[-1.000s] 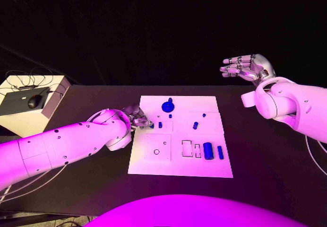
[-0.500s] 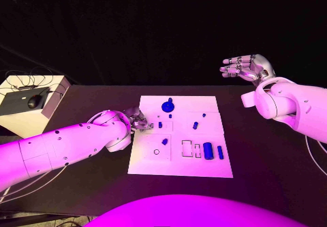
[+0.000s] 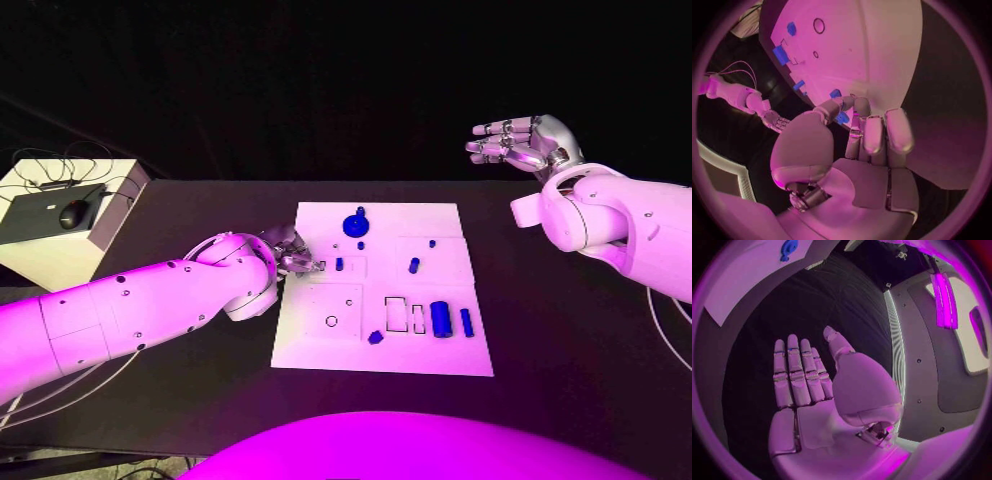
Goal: Assemble the parts on the task board
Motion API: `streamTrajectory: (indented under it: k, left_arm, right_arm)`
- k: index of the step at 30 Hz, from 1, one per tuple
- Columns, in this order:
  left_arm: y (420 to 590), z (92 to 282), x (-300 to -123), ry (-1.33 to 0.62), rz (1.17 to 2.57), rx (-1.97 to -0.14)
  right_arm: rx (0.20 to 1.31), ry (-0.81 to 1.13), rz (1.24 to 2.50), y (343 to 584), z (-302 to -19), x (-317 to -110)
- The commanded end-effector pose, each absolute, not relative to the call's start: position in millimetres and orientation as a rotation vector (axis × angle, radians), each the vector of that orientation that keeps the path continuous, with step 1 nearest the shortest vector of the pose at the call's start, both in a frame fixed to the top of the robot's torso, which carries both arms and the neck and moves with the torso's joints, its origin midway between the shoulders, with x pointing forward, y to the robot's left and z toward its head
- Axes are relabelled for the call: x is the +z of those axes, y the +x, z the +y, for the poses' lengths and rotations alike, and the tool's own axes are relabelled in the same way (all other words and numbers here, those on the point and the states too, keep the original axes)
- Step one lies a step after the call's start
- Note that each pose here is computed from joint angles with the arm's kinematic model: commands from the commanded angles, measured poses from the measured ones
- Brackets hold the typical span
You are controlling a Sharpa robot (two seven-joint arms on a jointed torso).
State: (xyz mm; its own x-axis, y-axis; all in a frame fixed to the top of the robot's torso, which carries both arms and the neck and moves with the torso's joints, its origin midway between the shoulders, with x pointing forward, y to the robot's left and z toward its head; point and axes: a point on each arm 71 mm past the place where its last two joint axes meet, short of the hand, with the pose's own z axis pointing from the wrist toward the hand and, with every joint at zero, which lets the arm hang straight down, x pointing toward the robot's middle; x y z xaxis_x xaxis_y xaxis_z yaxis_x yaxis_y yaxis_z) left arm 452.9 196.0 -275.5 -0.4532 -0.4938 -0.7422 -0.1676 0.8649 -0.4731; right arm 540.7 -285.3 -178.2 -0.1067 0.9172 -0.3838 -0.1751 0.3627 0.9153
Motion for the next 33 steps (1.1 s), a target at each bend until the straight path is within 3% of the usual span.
streamTrajectory:
  k: [1,14,22,33]
  left_arm:
    - [453.2,194.9,-272.6,-0.495,2.002,-0.453]
    - [454.1,197.0,-256.8,-0.575,1.938,-0.679]
    - [444.0,197.9,-252.5,-0.535,1.92,-0.805]
    - [437.1,203.5,-250.8,-0.566,1.854,-0.951]
  right_arm:
    - [1.096,0.738,1.351,540.6,-284.9,-177.5]
    - [1.103,0.737,1.355,538.7,-285.0,-177.3]
    - [1.116,0.731,1.371,533.9,-284.0,-178.4]
    - [1.151,0.505,1.556,509.0,-261.5,-185.3]
